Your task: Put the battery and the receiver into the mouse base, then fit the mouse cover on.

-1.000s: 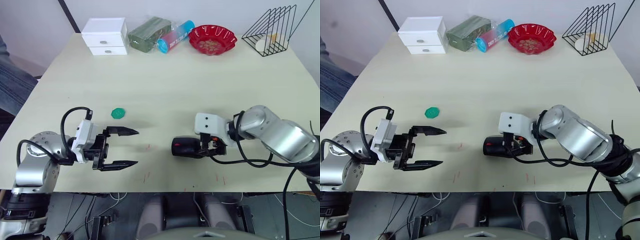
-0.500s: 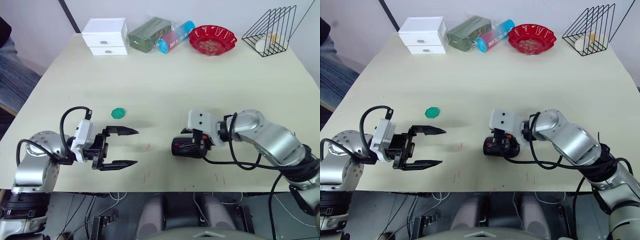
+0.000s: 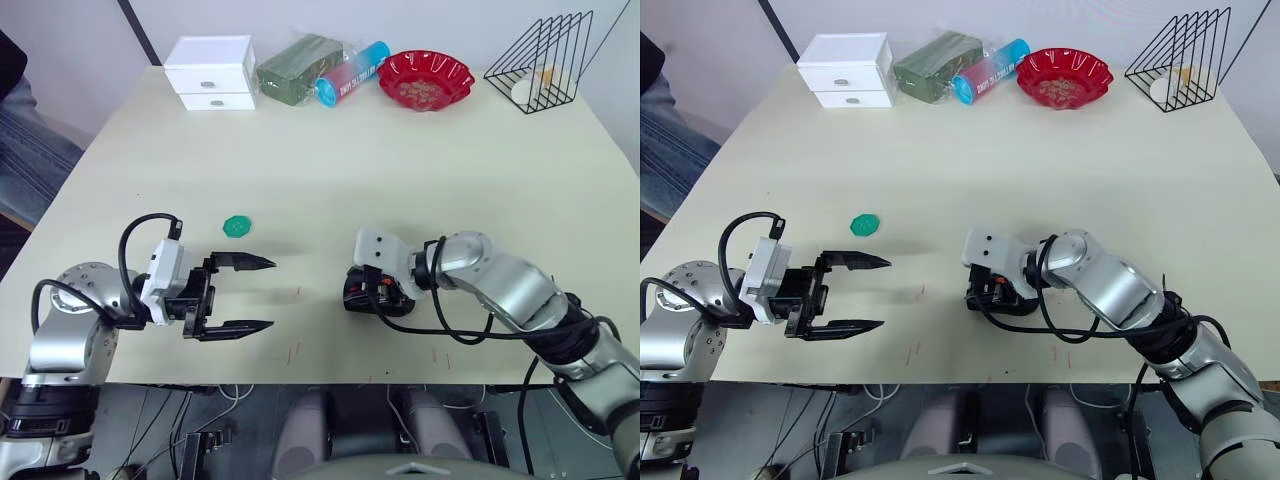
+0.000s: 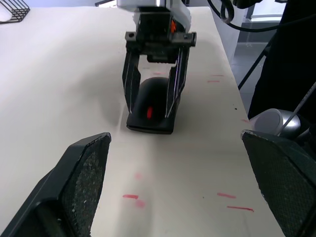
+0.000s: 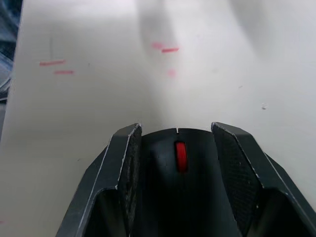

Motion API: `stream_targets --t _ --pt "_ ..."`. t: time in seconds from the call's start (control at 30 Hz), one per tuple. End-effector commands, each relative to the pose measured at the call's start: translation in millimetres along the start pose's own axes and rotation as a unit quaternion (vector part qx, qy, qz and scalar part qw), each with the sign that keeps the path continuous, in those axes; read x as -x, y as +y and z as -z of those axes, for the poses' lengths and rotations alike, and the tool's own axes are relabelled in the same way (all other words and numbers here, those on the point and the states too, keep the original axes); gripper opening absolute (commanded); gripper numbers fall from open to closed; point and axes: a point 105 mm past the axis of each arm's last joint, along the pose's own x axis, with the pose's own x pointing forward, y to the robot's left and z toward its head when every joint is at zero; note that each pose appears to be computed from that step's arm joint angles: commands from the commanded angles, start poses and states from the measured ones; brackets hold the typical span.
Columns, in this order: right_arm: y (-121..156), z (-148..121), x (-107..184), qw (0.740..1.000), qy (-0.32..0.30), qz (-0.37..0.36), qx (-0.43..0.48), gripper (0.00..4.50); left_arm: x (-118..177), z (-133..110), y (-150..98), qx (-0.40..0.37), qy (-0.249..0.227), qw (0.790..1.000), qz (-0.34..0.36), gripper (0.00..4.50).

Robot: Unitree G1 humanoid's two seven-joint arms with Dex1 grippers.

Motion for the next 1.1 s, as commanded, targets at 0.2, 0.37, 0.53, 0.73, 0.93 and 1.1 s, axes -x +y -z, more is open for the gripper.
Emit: stream_targets --t 0.2,0.37,0.53,0.73,0.93,1.1 --pt "-0.4 27.6 -3.8 0.996 0.082 -0.007 -0.016 2.36 3.2 -5.1 1.5 -0.015 0.005 1.000 0.001 4.50" --pt "-2.0 34.5 -3.2 0.995 0.093 -0.001 -0.022 2.36 3.2 -4.7 2.3 -0.015 0.006 1.000 0.000 4.50" --pt "-5.9 8.9 -1.0 1.000 0.021 0.005 -0.004 2.36 3.1 -4.5 2.0 -0.015 0.005 1.000 -0.001 4.50" --pt "-6.2 -14.2 13.9 0.998 -0.066 0.004 -0.005 2.36 2.3 -5.1 1.8 -0.016 0.004 1.000 0.001 4.50" --pt "-5.1 -27.0 33.8 0.987 -0.159 -0.008 -0.023 2.36 0.7 -5.8 3.4 -0.018 0.002 1.000 0.005 4.50" --pt "-2.0 -14.9 52.2 0.978 -0.205 -0.008 -0.031 2.36 0.4 -5.9 4.8 -0.018 0.002 1.000 0.008 4.50"
